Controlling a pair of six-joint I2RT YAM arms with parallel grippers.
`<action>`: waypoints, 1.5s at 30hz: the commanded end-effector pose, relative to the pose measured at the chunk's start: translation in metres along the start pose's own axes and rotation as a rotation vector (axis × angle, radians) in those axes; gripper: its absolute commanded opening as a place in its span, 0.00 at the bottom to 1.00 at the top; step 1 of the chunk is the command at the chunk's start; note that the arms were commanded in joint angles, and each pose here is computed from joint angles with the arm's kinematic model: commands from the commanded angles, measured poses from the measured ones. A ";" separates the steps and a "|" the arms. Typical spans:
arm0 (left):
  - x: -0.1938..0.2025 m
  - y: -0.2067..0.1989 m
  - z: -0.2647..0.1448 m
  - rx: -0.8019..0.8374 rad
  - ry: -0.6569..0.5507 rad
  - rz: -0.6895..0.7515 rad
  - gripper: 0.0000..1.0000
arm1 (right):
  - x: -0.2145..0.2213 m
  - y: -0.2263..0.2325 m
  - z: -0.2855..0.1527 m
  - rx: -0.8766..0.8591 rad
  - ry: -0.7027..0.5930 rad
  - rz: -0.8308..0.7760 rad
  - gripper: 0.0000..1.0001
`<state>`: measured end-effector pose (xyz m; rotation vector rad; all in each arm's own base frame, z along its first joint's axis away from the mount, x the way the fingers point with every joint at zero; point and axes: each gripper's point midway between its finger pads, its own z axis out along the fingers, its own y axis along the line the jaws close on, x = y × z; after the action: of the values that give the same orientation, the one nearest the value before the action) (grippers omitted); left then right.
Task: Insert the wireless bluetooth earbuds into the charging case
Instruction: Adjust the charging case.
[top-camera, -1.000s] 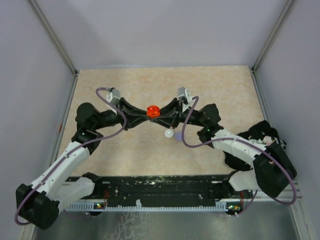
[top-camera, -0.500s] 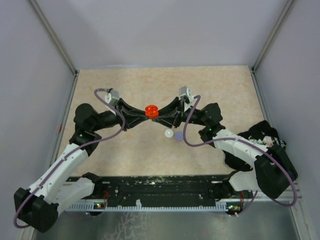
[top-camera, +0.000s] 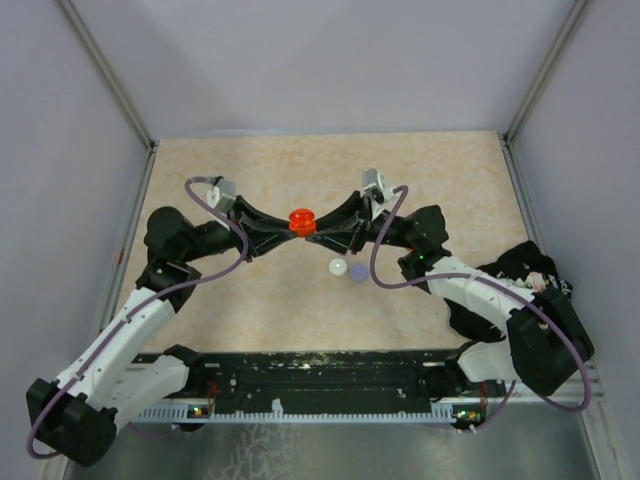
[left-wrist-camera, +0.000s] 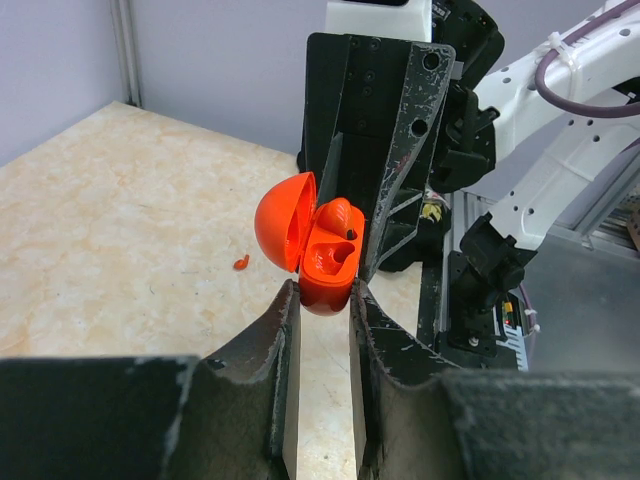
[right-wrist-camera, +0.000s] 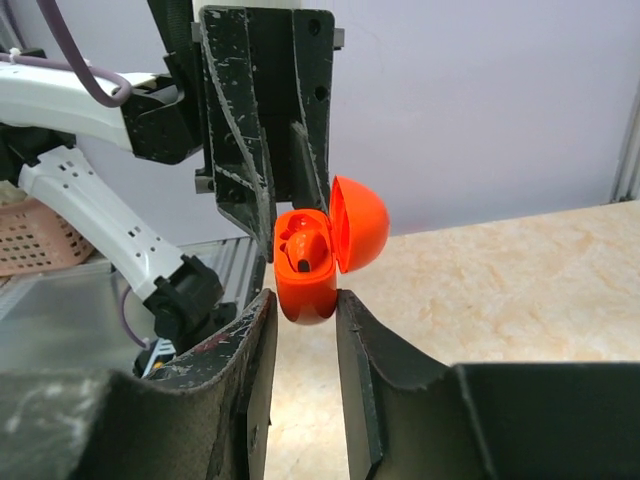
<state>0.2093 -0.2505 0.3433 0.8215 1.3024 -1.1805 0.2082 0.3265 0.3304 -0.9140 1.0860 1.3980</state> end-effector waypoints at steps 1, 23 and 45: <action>-0.013 -0.005 0.002 0.029 -0.019 0.028 0.00 | -0.034 0.016 0.008 -0.096 -0.073 -0.058 0.31; -0.015 -0.007 0.002 0.033 -0.054 -0.027 0.48 | -0.040 0.021 0.014 -0.122 -0.118 -0.060 0.00; -0.026 -0.018 0.000 0.075 -0.175 -0.087 0.48 | -0.041 0.021 0.019 -0.091 -0.181 -0.055 0.00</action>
<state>0.2023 -0.2511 0.3576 0.6909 1.2407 -1.3259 0.1995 0.3343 0.3571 -0.8600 0.9539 1.4721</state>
